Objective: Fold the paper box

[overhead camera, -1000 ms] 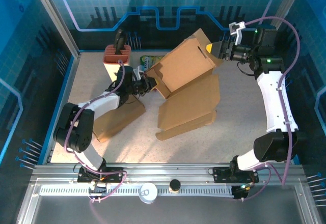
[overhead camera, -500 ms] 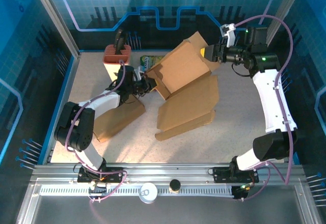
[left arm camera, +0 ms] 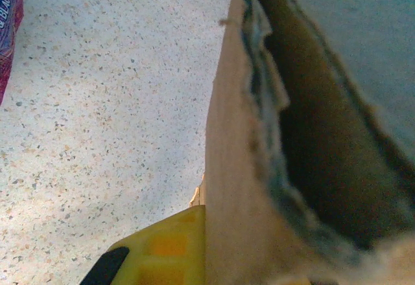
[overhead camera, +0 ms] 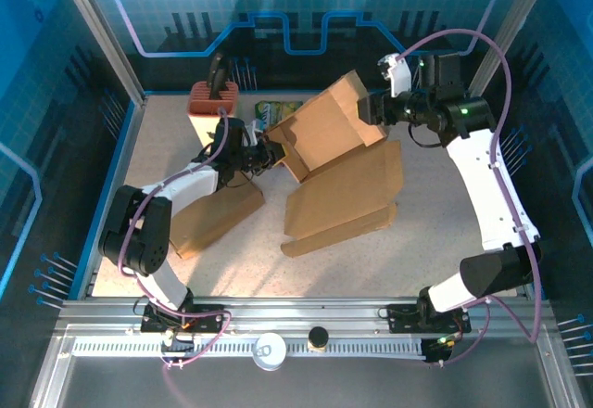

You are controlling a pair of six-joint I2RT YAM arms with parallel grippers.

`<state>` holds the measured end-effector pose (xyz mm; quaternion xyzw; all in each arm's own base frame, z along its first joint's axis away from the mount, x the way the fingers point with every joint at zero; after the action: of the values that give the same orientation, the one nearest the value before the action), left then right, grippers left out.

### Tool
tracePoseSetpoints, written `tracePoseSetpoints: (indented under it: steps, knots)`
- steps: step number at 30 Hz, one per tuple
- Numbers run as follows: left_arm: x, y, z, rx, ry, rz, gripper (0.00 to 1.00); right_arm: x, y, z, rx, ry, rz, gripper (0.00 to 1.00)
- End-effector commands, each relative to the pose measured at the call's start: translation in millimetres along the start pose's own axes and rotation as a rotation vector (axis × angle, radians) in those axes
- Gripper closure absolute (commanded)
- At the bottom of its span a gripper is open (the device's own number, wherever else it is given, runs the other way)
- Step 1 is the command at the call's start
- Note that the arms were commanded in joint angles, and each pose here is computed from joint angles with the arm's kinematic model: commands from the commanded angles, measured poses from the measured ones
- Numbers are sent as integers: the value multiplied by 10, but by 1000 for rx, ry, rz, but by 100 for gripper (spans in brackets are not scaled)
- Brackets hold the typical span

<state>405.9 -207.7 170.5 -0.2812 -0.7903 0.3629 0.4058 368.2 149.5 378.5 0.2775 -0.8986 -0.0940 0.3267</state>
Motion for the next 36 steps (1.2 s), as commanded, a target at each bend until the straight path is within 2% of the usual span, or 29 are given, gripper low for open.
tracePoseSetpoints:
  steps: [1,6,10,20,26,30,33,36]
  knots:
    - [71,-136,-129,-42,-28,23,100,74,-38,-35,80,-13,150,47]
    - [76,-123,-113,-44,-25,19,100,-25,-132,-22,149,0,323,43]
    - [82,-118,-105,-45,-23,15,100,-33,-218,-56,190,-12,465,49]
    - [124,-167,-123,-45,-38,6,100,-20,-356,-157,275,-25,832,78]
    - [158,-204,-121,-51,-36,-9,100,-13,-404,-169,288,-21,943,100]
    - [175,-201,-121,-50,-38,-18,100,0,-384,-186,295,-15,957,100]
    - [182,-198,-117,-49,-40,-22,100,-16,-382,-179,300,-1,954,86]
    - [192,-202,-113,-49,-40,-21,100,-57,-400,-168,305,22,950,79]
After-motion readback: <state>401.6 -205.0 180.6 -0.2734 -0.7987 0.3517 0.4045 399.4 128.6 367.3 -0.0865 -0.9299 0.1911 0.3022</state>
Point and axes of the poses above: each hand's point on the last joint's axis, 136 mm out from that joint toward the fingers, its own x axis back along the fingers, its own y axis along the line the jaws close on, z = x × y, the point moved 2 cm from there along x, back along the fingers, and after that the axes turned 9 degrees about -x, right-handed, at the moved point
